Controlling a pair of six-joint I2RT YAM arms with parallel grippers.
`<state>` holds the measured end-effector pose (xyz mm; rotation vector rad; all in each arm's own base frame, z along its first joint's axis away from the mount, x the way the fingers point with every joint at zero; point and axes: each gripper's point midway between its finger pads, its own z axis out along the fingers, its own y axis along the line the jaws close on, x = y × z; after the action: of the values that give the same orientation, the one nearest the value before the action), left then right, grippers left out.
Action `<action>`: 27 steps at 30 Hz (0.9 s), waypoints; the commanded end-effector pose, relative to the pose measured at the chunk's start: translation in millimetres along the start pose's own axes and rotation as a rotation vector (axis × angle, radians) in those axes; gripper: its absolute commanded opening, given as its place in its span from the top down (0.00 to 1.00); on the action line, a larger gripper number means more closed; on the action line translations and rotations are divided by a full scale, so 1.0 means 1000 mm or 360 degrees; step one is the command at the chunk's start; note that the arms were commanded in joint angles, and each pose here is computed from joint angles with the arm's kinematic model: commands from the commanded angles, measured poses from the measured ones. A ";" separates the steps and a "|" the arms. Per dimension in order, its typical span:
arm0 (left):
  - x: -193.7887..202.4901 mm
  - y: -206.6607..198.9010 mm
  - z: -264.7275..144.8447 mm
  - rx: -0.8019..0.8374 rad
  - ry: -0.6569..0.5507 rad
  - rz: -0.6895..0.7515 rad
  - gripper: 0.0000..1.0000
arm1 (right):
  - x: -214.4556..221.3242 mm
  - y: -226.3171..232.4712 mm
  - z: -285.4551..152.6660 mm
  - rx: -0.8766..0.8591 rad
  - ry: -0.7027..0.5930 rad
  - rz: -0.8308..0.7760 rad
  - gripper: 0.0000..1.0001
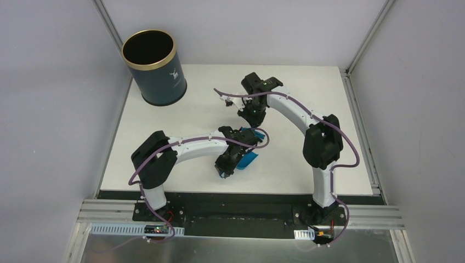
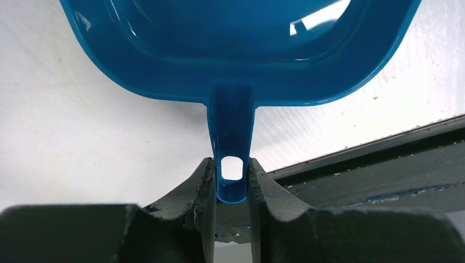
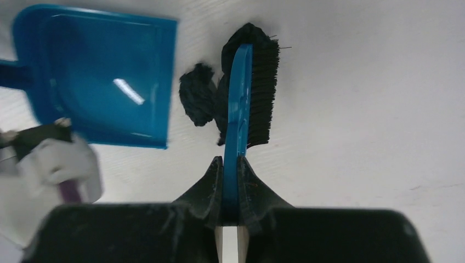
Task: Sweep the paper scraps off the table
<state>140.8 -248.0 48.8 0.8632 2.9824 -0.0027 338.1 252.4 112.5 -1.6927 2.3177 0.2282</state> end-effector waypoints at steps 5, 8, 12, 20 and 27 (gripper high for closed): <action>-0.018 0.003 0.013 -0.0018 -0.0119 0.0024 1.00 | 0.009 0.106 -0.029 -0.0709 0.0041 0.0367 1.00; -0.022 0.001 0.012 0.0006 -0.0172 0.0034 1.00 | 0.000 0.110 -0.038 -0.0775 -0.0013 0.0472 1.00; -0.023 0.007 0.009 -0.0025 -0.0242 0.0020 1.00 | -0.006 0.099 -0.045 -0.0842 -0.0060 0.0609 1.00; -0.017 0.013 0.012 0.0017 -0.0393 0.0017 1.00 | -0.008 0.069 -0.060 -0.0648 -0.0236 0.0589 1.00; -0.014 0.011 0.000 0.0073 -0.0466 0.0055 1.00 | 0.000 0.026 -0.088 -0.0217 -0.0335 0.0813 1.00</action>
<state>148.2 -234.0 30.3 0.8396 2.8078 -0.0809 278.5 249.6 148.2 -1.2192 2.7066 0.7605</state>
